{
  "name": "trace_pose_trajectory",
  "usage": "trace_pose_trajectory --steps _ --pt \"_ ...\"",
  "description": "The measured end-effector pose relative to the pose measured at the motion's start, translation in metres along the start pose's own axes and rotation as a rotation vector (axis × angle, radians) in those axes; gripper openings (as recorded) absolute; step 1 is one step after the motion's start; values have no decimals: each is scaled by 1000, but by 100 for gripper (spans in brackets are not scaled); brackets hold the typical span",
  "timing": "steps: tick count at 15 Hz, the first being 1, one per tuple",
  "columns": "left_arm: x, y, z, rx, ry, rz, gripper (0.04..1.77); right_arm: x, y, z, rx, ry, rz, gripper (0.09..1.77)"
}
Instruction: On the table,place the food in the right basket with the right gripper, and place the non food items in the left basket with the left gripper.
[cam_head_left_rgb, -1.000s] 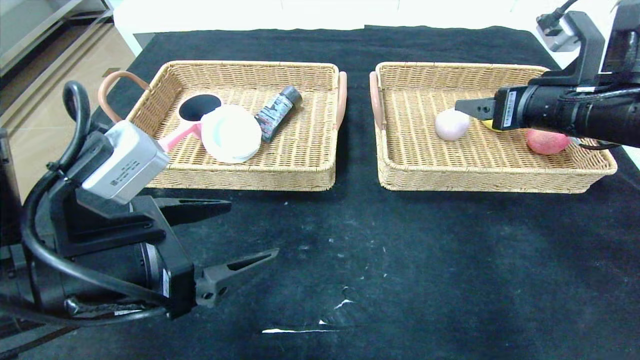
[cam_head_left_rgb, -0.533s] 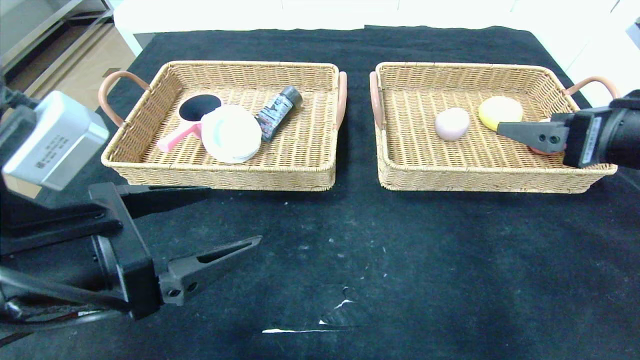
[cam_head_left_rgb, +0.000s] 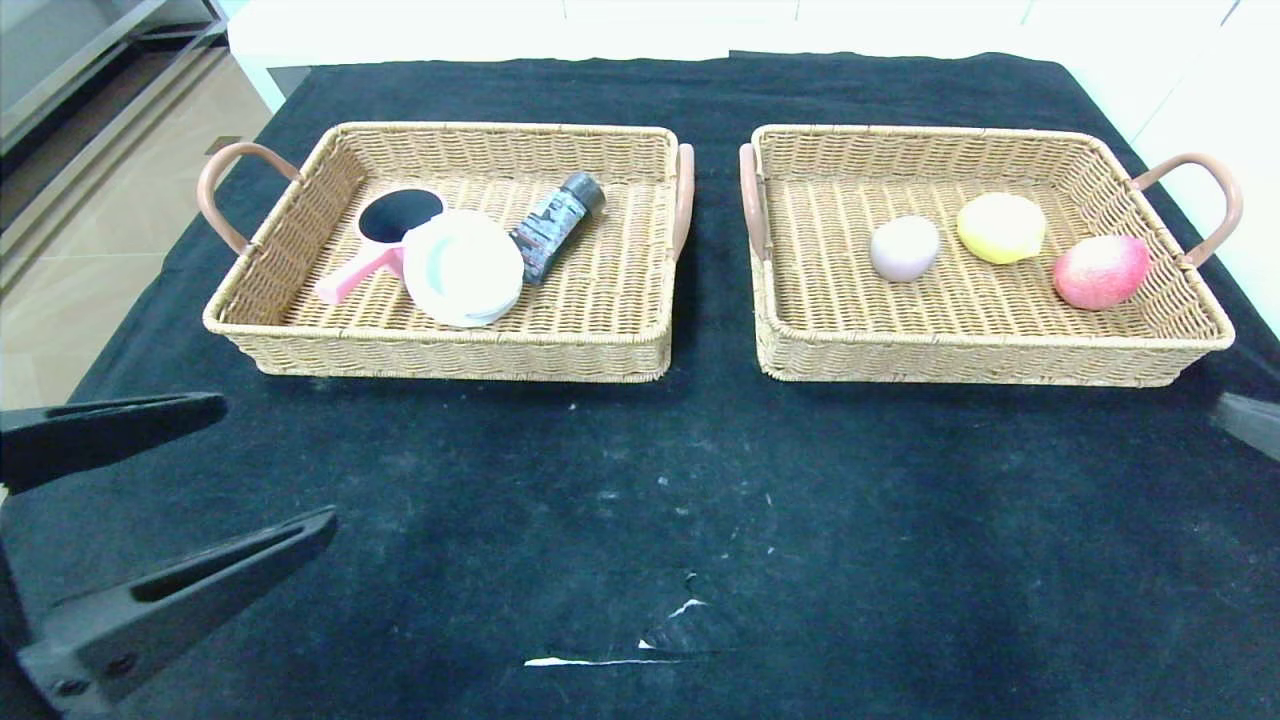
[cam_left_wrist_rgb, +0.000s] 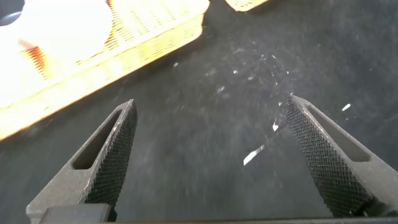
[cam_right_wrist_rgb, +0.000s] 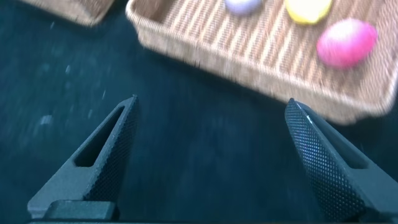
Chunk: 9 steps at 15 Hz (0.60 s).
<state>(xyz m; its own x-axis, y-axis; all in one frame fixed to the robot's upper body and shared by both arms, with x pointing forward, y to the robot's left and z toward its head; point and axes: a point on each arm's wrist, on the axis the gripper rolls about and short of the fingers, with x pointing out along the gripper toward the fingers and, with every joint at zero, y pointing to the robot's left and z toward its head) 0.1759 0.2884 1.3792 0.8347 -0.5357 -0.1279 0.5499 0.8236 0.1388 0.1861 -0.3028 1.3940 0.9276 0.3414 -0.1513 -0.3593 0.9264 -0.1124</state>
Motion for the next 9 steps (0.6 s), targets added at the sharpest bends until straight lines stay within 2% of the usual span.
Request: trace_pose_trajectory --steps 4,6,8,9 --pt "-51 -5 -9 -42 -31 53 172 -60 2 -24 6 2 -39 170" --pt "-76 -8 -15 -46 -54 112 172 -87 4 -39 20 3 -135 170" --pt "-95 -11 -19 -47 -94 202 172 -110 12 -51 36 -19 -252 170" --pt "-102 -14 -21 -46 -113 248 172 -121 17 -57 37 -40 -285 170"
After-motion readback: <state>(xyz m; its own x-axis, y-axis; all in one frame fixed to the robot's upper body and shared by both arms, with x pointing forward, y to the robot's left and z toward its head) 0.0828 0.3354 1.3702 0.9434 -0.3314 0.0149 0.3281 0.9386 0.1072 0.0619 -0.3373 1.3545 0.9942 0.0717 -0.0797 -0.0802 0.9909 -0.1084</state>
